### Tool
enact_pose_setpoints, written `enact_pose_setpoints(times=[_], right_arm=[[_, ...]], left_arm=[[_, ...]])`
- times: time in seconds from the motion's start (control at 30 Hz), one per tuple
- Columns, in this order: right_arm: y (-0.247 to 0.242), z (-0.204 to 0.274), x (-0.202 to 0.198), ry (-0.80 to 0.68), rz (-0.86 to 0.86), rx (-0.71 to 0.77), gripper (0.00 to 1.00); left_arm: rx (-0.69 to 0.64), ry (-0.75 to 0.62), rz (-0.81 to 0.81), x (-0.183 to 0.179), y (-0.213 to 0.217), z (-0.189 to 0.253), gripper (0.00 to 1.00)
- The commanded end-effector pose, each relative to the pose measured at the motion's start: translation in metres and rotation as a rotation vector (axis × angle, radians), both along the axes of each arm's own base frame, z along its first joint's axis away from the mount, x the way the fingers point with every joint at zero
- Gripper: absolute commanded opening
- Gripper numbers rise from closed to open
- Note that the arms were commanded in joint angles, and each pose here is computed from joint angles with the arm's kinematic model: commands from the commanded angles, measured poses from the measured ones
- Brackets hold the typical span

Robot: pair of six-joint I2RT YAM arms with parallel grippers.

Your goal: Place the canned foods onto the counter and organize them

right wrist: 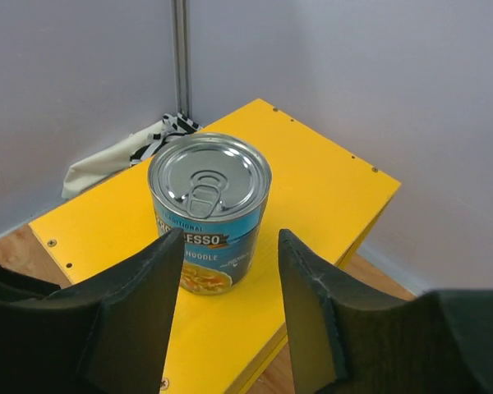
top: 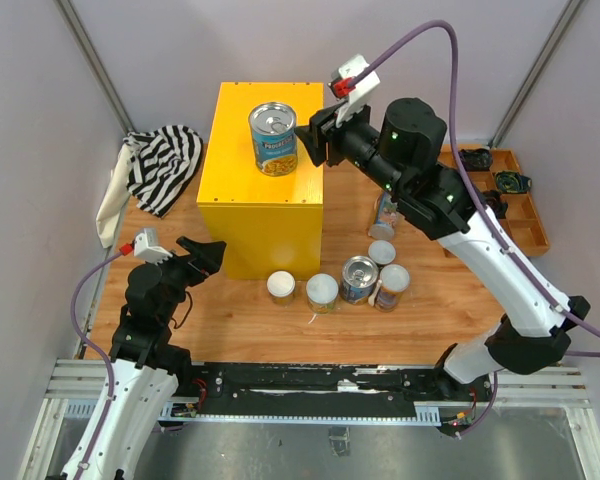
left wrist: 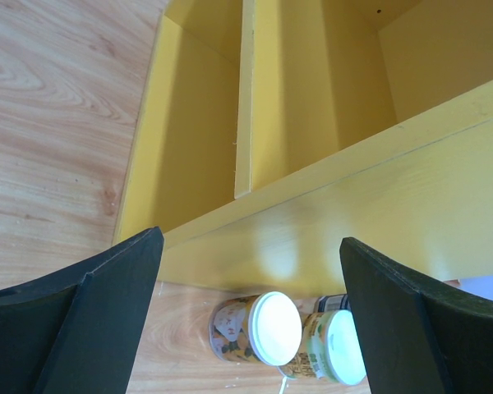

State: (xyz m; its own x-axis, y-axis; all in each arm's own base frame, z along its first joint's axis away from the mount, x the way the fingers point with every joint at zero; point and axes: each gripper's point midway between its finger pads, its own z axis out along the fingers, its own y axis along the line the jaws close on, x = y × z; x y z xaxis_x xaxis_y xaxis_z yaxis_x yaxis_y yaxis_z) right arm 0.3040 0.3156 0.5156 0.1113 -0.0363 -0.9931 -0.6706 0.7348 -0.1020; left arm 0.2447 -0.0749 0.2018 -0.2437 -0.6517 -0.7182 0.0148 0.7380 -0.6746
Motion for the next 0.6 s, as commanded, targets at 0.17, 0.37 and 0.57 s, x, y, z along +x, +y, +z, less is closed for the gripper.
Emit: enact_pose_setpoints(times=[0.17,0.37,0.57], right_arm=[[0.023,-0.046,0.002,0.104,0.038,-0.008,0.22],[0.035,-0.066,0.011,0.161,0.055,-0.015,0.14],[0.044,-0.08,0.022,0.193,0.06,-0.016,0.13]], left_arm=[[-0.034,-0.036,-0.018,0.0,-0.005,0.014,0.93],[-0.039,-0.041,-0.013,-0.002,-0.004,0.015,0.92],[-0.043,-0.043,-0.008,-0.001,-0.003,0.015,0.92]])
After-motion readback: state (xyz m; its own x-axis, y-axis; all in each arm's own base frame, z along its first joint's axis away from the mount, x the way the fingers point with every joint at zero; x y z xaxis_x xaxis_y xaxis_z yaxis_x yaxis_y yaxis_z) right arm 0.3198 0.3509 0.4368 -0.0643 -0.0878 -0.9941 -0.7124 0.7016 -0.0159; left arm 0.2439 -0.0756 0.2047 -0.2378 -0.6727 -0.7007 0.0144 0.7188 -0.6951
